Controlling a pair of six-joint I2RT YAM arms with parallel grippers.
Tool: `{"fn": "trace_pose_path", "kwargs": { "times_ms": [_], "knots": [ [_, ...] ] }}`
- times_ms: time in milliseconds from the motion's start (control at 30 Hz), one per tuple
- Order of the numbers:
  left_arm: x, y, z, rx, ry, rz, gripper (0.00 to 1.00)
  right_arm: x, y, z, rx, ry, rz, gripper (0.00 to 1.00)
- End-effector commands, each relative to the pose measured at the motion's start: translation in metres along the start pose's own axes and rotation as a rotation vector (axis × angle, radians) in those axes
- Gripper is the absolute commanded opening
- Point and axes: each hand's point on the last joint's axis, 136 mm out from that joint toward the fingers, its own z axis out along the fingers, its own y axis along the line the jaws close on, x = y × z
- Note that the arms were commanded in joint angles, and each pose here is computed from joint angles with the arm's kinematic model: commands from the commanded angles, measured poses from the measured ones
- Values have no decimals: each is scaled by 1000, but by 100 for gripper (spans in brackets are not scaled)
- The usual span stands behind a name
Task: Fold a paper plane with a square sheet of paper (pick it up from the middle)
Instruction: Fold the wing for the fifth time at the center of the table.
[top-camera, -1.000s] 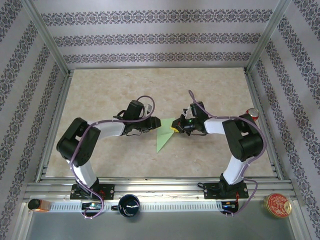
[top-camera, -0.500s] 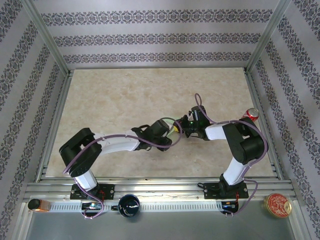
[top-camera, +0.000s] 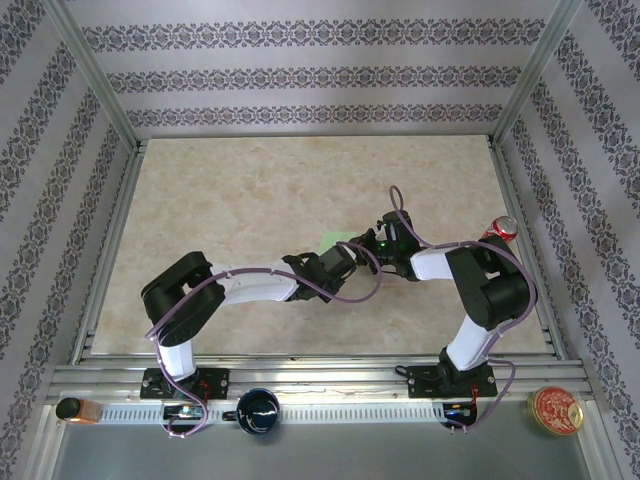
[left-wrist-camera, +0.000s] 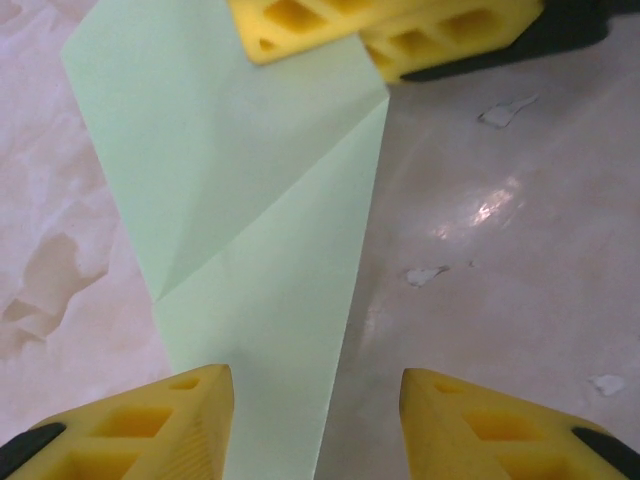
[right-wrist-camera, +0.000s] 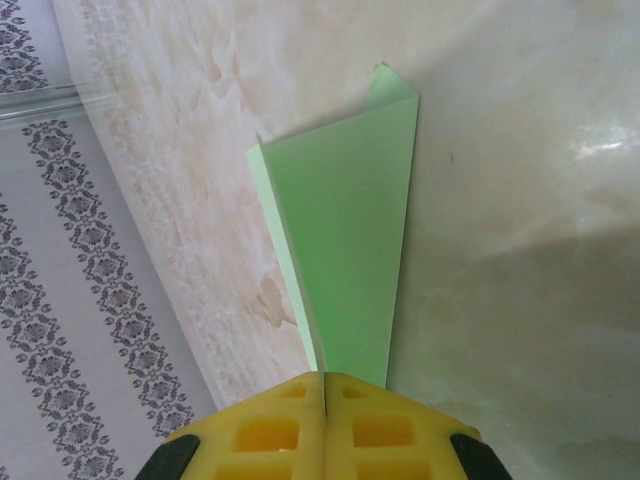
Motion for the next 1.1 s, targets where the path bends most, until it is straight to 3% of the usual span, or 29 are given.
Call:
{"fn": "trace_pose_path", "kwargs": {
  "times_ms": [0, 700, 1067],
  "knots": [
    [6, 5, 1, -42, 30, 50, 47, 3, 15, -2, -37, 2, -23, 2],
    [8, 13, 5, -97, 46, 89, 22, 4, 17, -3, -44, 12, -25, 4],
    [-7, 5, -6, -48, -28, 62, 30, 4, 15, -2, -40, 10, -24, 4]
  ]
}}
